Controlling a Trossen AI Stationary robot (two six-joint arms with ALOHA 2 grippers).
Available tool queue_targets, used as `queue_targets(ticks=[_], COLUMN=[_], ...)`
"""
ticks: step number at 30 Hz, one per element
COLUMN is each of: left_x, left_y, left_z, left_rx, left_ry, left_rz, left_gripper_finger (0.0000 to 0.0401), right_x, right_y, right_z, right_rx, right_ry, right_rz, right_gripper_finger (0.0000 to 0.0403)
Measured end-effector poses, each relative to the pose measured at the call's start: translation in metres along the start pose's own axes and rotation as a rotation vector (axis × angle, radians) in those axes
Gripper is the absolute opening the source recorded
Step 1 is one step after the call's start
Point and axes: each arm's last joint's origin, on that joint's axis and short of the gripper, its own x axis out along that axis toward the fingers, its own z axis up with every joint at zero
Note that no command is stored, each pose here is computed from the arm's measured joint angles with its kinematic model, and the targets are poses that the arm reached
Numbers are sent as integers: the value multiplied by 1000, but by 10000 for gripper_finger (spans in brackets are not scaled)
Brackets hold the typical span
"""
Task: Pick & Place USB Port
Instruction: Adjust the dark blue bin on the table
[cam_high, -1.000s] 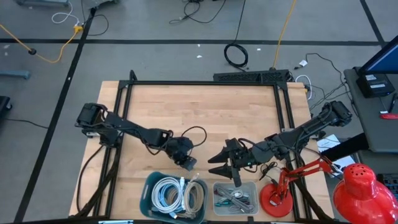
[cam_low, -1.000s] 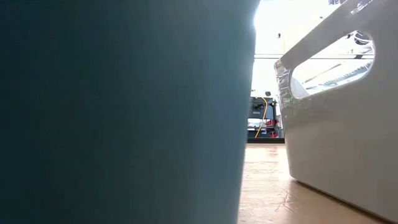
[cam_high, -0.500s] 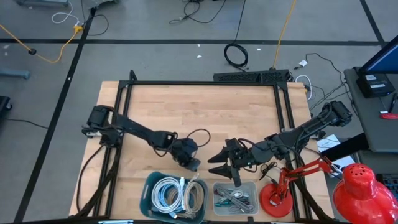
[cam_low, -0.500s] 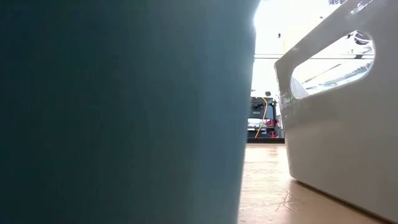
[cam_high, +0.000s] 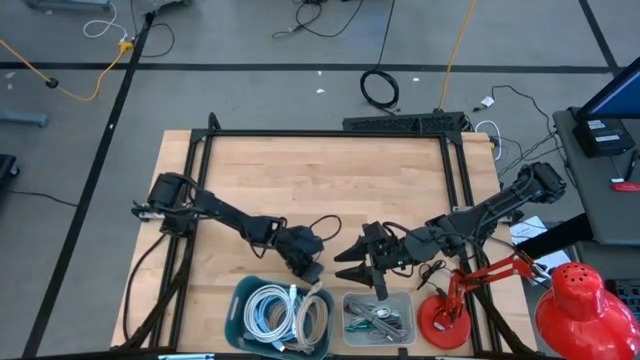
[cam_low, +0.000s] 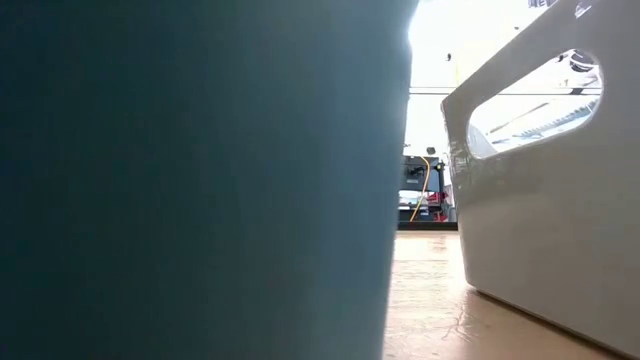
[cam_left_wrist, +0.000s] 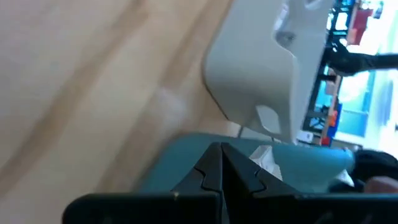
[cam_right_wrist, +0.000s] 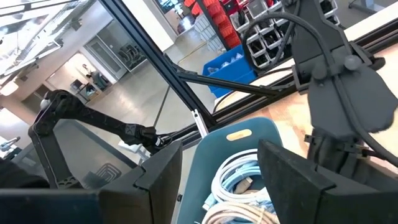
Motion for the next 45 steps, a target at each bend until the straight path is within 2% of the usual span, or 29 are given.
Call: queue_targets(ticks=[13,19,24,28,34,45], left_x=[10,7,-11,-31,-48,-38], left_y=[-11,-20,-38,-48,-43,-53], left_z=[-26,-32,-34,-36,-40,-63], left_rx=[52,68,117,137,116,128], left_ry=[113,97,46,7,-3,54], left_rz=[-30,-38,-63,-18,119,79], left_gripper_finger=[0,0,0,0,0,0], right_x=[0,0,0,0,0,0], right_y=[0,0,0,0,0,0], right_z=[0,0,0,0,0,0], right_rx=[19,20,27,27,27,31], right_ry=[0,-1,-1,-2,-3,-4], right_rz=[0,0,0,-2,-3,-3], right_gripper_finger=[201,201,201,201,201,201])
